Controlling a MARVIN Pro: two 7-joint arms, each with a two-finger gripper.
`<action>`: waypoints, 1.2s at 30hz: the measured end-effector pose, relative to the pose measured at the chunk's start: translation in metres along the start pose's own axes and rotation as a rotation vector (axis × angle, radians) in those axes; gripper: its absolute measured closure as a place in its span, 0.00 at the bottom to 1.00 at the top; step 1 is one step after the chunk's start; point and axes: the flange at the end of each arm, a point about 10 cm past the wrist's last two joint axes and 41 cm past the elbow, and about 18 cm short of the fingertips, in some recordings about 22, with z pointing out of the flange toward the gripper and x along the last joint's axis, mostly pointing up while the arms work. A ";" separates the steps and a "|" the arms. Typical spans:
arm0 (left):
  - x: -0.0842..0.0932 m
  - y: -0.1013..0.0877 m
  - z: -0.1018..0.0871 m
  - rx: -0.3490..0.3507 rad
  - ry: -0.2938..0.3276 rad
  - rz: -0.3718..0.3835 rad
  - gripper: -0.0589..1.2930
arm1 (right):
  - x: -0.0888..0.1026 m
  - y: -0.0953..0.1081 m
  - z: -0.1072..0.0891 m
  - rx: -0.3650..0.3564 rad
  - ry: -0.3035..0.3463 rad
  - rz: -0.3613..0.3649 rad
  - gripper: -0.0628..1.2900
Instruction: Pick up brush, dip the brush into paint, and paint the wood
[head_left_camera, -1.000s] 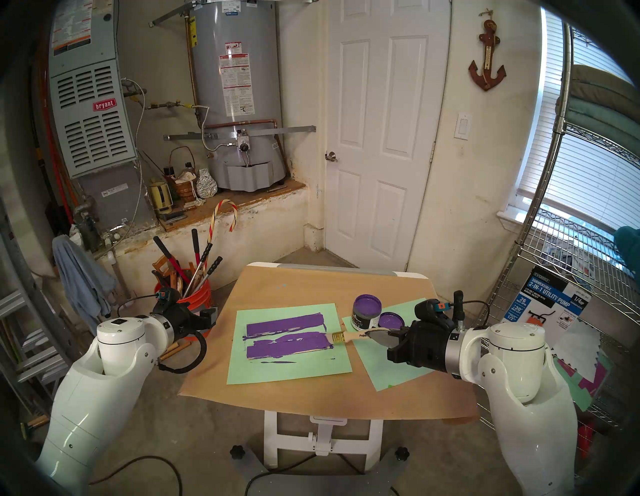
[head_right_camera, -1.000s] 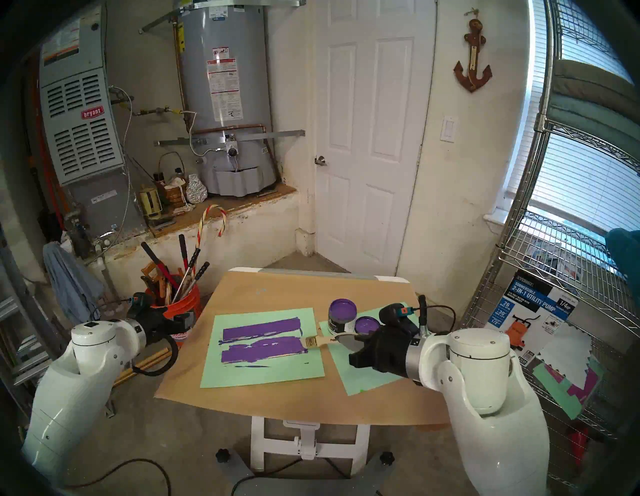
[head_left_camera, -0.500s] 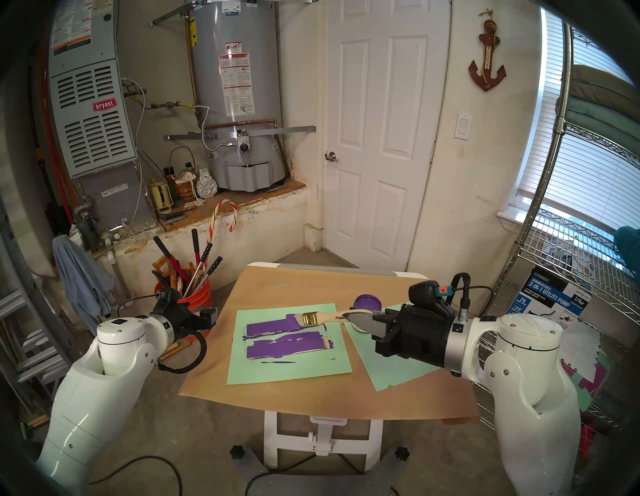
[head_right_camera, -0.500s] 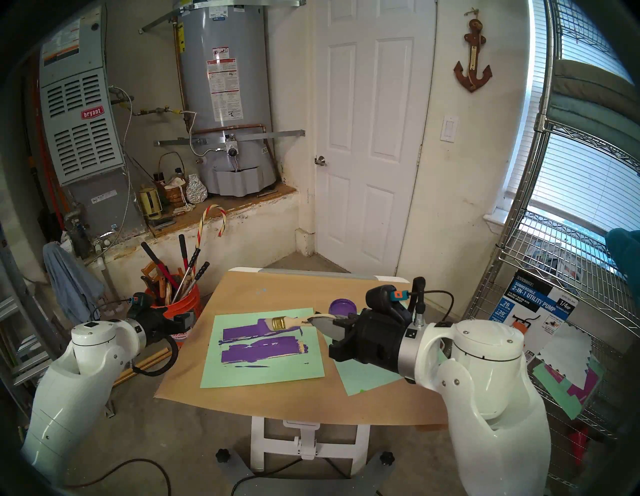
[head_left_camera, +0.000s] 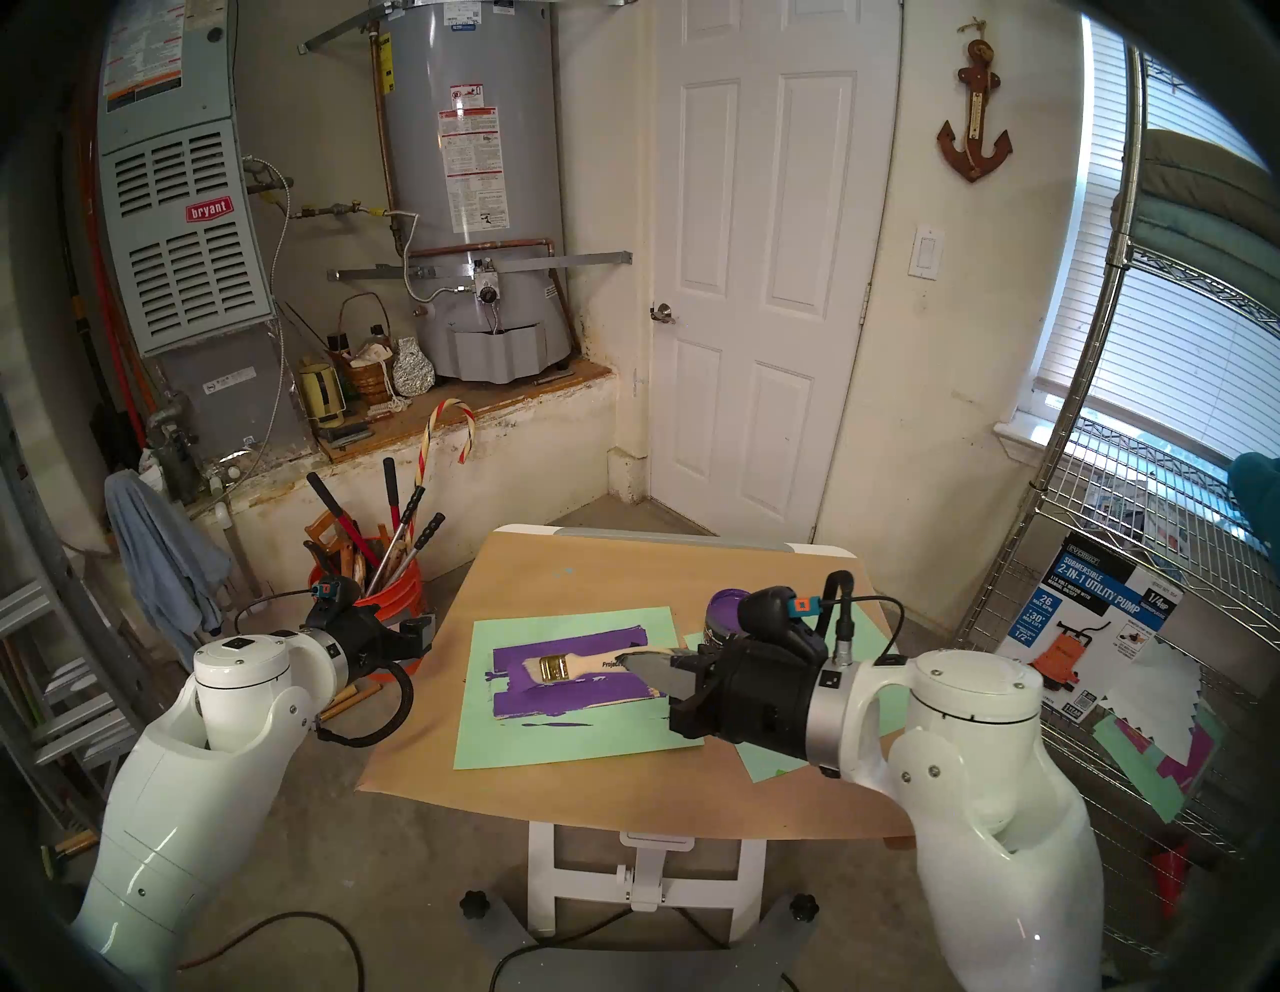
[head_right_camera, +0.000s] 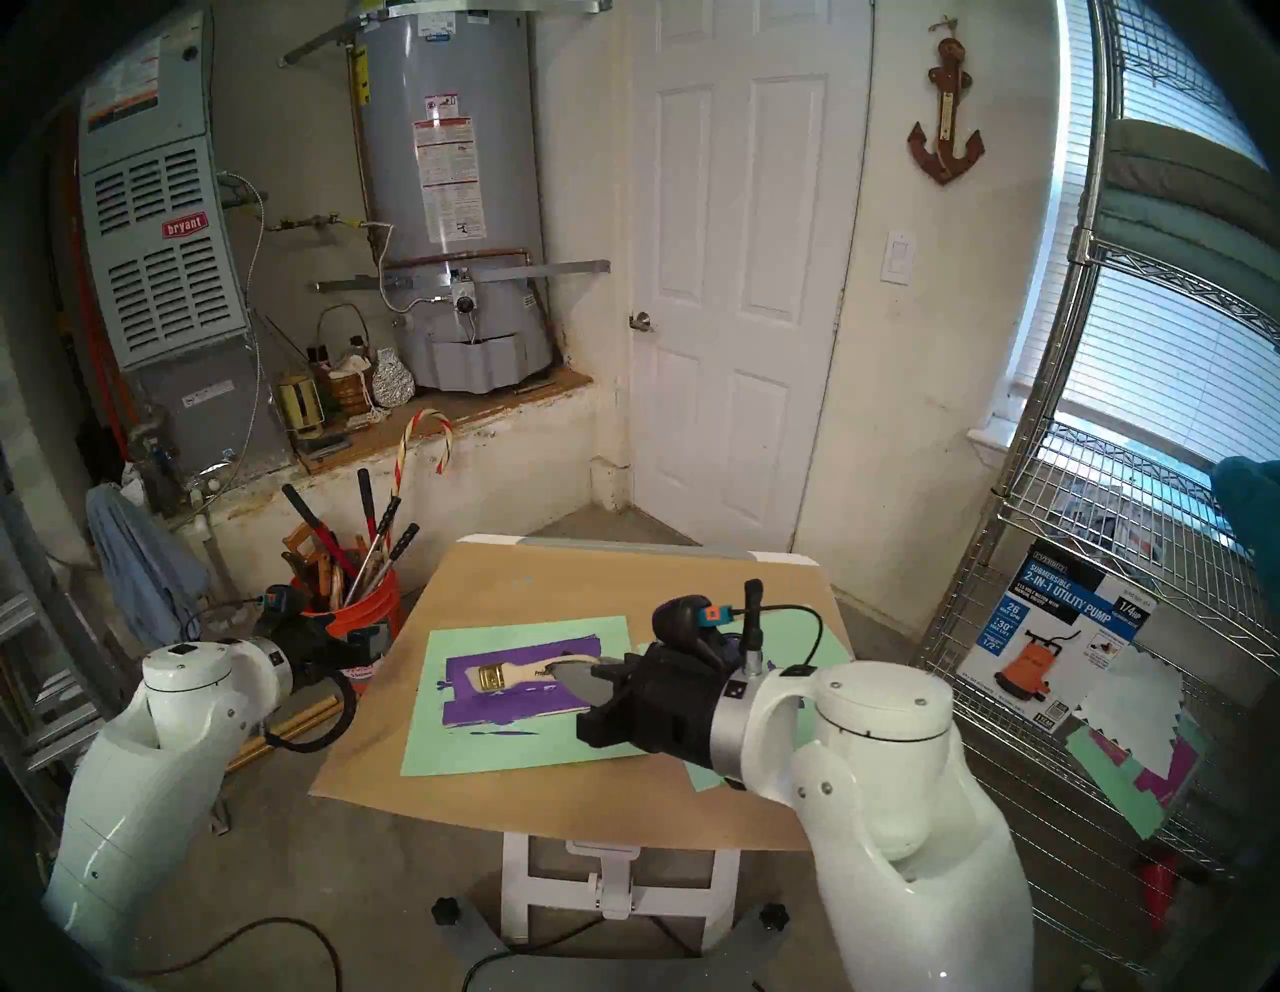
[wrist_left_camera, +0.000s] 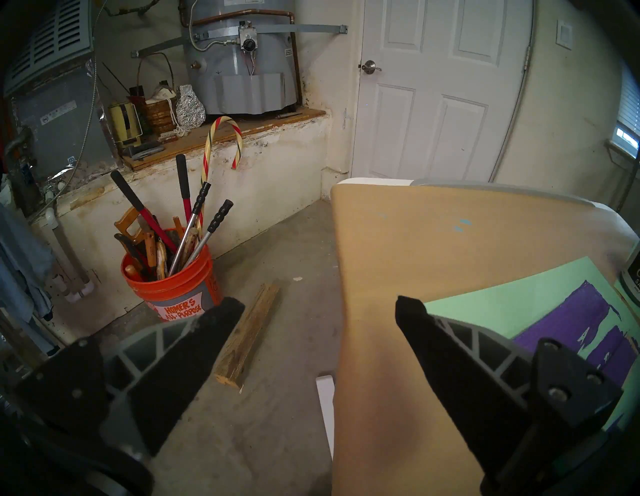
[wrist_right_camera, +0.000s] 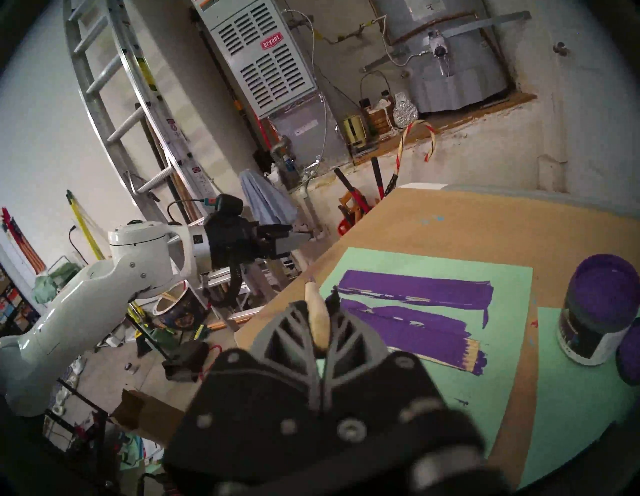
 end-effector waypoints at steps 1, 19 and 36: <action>0.000 0.000 0.000 0.000 0.000 0.000 0.03 | -0.002 0.000 0.004 -0.002 -0.008 0.002 0.97; 0.000 0.000 0.000 0.000 0.000 0.000 0.03 | -0.014 -0.002 0.032 -0.003 -0.048 0.030 0.97; 0.000 0.000 0.000 0.000 0.000 0.000 0.03 | -0.023 0.005 0.042 -0.029 -0.074 0.060 0.97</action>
